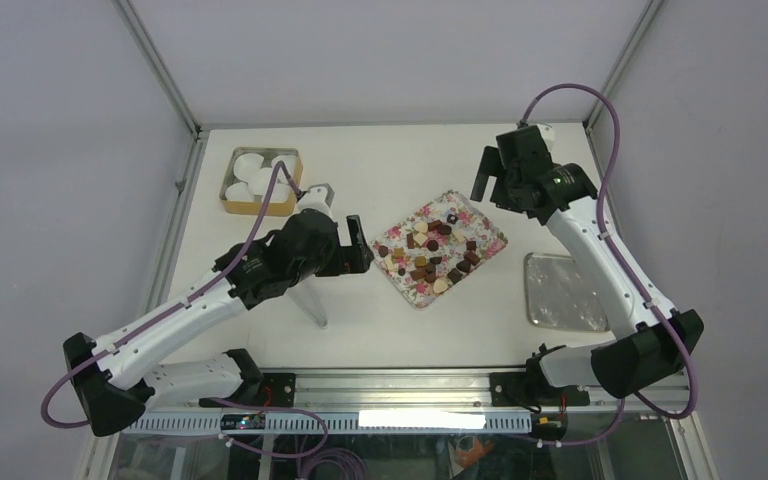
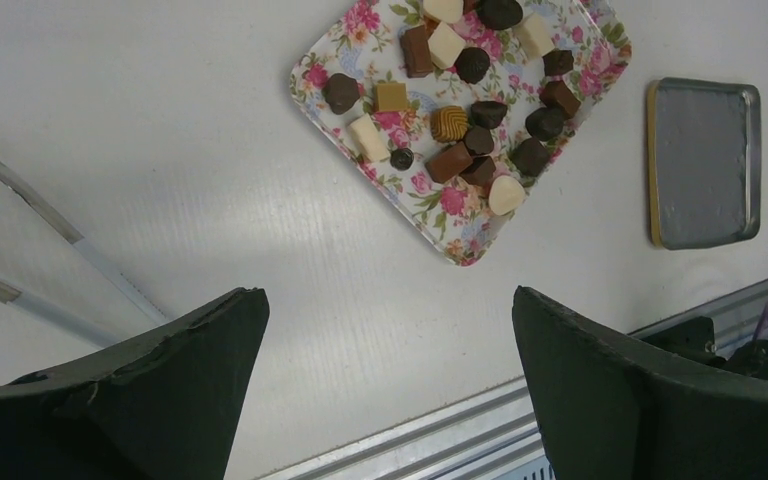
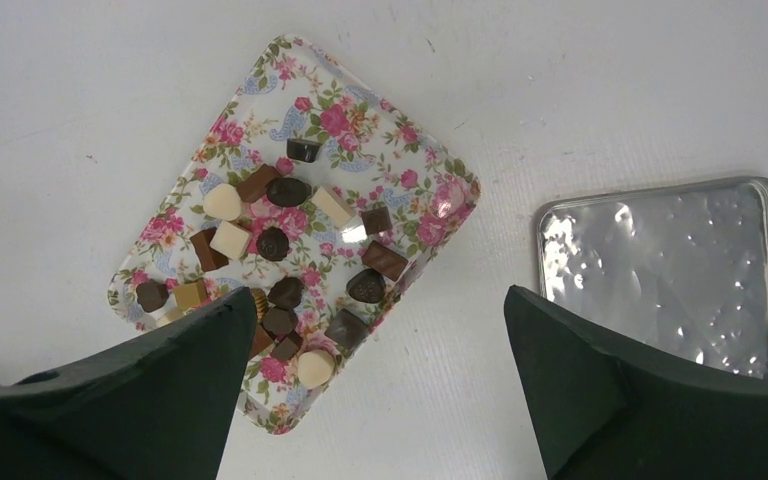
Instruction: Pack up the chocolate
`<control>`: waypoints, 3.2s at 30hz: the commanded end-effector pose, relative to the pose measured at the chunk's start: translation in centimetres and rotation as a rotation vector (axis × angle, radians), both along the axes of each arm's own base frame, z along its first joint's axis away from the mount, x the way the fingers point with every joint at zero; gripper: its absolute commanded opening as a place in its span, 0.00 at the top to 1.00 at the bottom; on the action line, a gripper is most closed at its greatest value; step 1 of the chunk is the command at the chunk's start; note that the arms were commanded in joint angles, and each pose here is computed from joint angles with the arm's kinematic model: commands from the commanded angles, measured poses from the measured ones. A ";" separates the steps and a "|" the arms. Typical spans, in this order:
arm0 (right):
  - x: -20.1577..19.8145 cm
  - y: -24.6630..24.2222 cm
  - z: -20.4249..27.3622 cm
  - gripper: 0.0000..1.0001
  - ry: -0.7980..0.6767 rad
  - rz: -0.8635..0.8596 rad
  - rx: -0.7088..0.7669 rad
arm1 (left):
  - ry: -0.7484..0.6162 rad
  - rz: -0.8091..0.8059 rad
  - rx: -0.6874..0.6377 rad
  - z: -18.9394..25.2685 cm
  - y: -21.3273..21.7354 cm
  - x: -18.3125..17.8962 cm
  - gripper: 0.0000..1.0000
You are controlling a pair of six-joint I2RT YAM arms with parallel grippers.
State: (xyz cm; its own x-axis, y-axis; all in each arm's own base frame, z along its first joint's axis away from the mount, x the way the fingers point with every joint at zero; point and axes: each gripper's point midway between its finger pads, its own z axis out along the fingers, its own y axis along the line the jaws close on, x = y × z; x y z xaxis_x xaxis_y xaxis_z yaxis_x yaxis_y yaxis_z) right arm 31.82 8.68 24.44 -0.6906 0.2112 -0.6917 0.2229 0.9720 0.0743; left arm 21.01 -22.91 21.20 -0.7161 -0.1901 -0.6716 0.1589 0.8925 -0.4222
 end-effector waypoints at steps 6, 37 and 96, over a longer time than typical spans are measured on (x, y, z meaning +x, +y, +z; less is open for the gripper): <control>0.0 0.6 1.4 0.01 -0.072 0.023 0.068 | -0.094 -0.003 0.048 2.6 -0.9 2.2 0.01; 0.7 1.2 -1.5 0.01 0.017 0.010 0.054 | -0.011 0.242 0.248 2.9 12.6 15.7 0.01; -2.2 -0.6 -1.1 0.01 0.035 -0.027 0.079 | 0.307 -0.256 -0.009 -10.5 0.7 27.1 0.01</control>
State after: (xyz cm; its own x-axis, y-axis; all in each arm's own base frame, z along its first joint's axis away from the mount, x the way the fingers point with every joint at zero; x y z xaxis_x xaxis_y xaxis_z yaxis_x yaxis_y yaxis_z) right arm 29.77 8.64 22.27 -0.7387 0.2547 -0.6240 0.2317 0.9654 0.1197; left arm 49.56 -17.95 9.21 -0.9190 -0.0904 -0.3837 0.1010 0.8869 -0.4509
